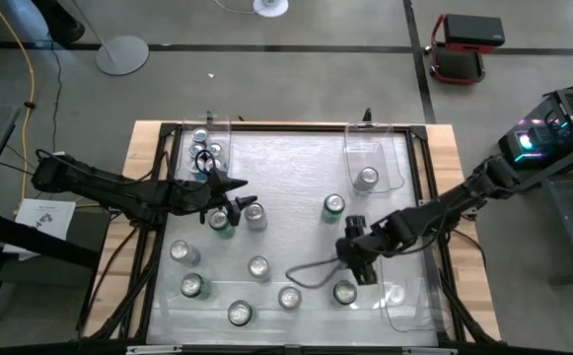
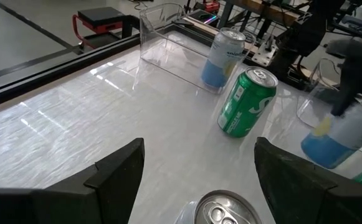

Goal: Sort soda cans
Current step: Put the blue-white soda can into the top right transparent bin

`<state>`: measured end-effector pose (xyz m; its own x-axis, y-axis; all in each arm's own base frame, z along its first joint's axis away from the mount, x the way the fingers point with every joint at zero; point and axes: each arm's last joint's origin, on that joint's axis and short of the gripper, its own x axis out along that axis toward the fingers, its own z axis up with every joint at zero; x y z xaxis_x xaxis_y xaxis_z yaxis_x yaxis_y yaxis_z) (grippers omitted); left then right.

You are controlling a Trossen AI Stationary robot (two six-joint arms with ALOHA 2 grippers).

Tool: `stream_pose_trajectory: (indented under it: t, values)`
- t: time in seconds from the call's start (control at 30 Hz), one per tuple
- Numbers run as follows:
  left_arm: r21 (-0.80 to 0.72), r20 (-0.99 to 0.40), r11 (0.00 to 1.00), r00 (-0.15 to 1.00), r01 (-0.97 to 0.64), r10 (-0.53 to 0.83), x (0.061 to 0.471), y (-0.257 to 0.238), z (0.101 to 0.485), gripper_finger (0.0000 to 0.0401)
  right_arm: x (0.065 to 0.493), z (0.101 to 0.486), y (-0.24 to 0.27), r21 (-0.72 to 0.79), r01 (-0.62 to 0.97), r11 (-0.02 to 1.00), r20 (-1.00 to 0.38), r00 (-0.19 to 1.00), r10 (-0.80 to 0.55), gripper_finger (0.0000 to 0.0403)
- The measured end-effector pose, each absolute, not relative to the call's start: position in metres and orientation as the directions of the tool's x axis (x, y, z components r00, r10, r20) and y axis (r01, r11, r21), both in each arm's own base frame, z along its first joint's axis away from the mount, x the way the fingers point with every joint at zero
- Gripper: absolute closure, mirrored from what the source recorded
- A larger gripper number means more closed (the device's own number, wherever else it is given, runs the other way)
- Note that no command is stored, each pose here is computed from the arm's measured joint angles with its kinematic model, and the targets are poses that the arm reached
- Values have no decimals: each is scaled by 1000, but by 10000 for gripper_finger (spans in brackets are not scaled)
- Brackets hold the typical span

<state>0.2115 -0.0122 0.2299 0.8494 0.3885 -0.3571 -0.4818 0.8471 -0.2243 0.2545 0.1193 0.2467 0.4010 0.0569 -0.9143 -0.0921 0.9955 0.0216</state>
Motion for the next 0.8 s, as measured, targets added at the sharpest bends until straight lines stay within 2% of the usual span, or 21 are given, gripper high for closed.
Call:
stream_pose_trajectory:
  t: [0.13,0.23,0.37,0.5,0.6,0.7,0.8]
  values:
    - [-230,-350,847,853,-480,388,212,-12,231,122,261,251,103,100,157,983,-919,393,31,123]
    - [-232,-347,847,854,-479,388,212,-12,231,122,261,250,95,106,198,975,-931,363,27,123]
    - [-232,-346,847,854,-478,388,212,-12,231,122,260,249,96,60,9,998,-935,352,53,123]
    - [-232,-347,847,854,-478,387,212,-12,231,122,261,249,95,-12,-212,977,-936,346,63,123]
    - [-232,-347,847,854,-478,387,212,-12,231,122,259,249,94,-61,-433,900,-943,320,91,114]
    - [-232,-347,847,854,-478,387,212,-12,231,122,257,248,94,-118,-640,759,-949,297,103,109]
    - [-225,-347,850,854,-476,387,212,-12,231,122,258,249,93,-143,-693,707,-948,301,103,107]
